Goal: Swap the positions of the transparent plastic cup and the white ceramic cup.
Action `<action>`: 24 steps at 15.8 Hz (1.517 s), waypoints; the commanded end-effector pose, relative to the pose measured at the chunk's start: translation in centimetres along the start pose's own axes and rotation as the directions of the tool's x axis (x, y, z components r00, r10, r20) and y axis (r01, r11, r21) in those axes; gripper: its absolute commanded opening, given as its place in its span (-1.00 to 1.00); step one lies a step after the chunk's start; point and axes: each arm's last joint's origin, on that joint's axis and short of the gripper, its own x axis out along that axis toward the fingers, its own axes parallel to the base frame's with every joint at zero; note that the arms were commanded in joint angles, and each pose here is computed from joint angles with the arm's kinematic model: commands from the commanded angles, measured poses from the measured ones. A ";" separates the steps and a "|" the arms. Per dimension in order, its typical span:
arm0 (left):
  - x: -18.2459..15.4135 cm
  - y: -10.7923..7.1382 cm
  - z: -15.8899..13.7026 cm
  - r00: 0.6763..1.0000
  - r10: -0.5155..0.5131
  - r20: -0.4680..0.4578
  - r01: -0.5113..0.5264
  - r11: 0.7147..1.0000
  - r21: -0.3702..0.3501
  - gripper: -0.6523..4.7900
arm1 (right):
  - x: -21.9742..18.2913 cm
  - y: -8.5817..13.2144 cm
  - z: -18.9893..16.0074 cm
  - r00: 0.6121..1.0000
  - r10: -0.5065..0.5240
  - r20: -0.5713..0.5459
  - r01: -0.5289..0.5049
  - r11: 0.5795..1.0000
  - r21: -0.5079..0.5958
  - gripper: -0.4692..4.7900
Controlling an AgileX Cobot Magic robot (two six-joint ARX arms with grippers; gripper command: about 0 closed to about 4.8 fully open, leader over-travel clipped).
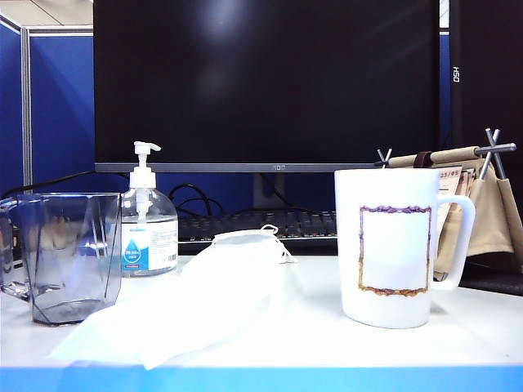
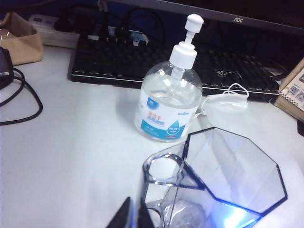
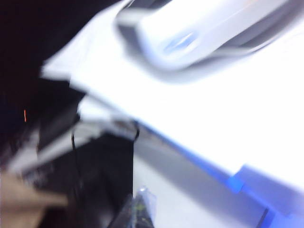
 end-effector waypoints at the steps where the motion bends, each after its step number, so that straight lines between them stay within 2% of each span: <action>1: 0.0 0.0 -0.1 1.000 0.004 -0.009 -0.004 1.000 0.003 -0.68 | -0.1 -0.4 1.3 0.999 -0.009 0.050 0.001 0.989 0.146 -0.84; 2: 0.0 0.0 -0.1 1.000 0.003 -0.009 -0.003 1.000 0.003 -0.68 | -0.1 -0.7 1.7 0.997 -0.017 0.071 0.003 0.980 0.198 -0.84; 7: 0.0 0.0 -0.1 1.000 0.004 -0.009 -0.004 1.000 0.003 -0.68 | -0.1 -1.4 2.7 0.991 -0.053 0.126 0.011 0.950 0.312 -0.84; 12: 0.0 0.0 -0.1 1.000 0.004 -0.009 -0.004 1.000 0.003 -0.68 | 0.4 -1.8 3.0 0.972 -0.150 0.182 0.087 0.944 0.317 -0.84; 18: 0.0 0.0 -0.1 1.000 0.004 -0.009 -0.004 1.000 0.003 -0.68 | 0.5 -2.0 3.2 0.960 -0.192 0.206 0.118 0.938 0.327 -0.84; 19: 0.0 0.0 -0.1 1.000 0.004 -0.009 -0.004 1.000 0.003 -0.68 | 0.6 -2.3 3.2 0.948 -0.227 0.221 0.170 0.954 0.248 -0.84; 20: 0.0 0.0 -0.1 1.000 0.004 -0.009 -0.004 1.000 0.003 -0.68 | 0.7 -2.9 3.0 0.934 -0.278 0.224 0.296 0.954 -0.051 -0.84; 21: 0.0 0.0 -0.1 1.000 0.004 -0.009 -0.004 1.000 0.003 -0.68 | 0.8 -3.4 2.6 0.923 -0.307 0.234 0.357 0.909 -0.216 -0.84; 22: 0.0 0.0 -0.1 1.000 0.004 -0.009 -0.004 1.000 0.004 -0.68 | 0.9 -3.7 2.5 0.876 -0.363 0.318 0.477 0.752 -0.456 -0.84; 23: 0.0 0.0 -0.1 1.000 0.003 -0.009 -0.003 1.000 0.003 -0.68 | 0.8 -3.8 2.7 0.835 -0.395 0.382 0.548 0.647 -0.530 -0.84; 24: 0.0 0.0 -0.1 1.000 0.004 -0.009 -0.004 1.000 0.003 -0.68 | 0.7 -3.8 2.8 0.821 -0.405 0.403 0.571 0.623 -0.535 -0.84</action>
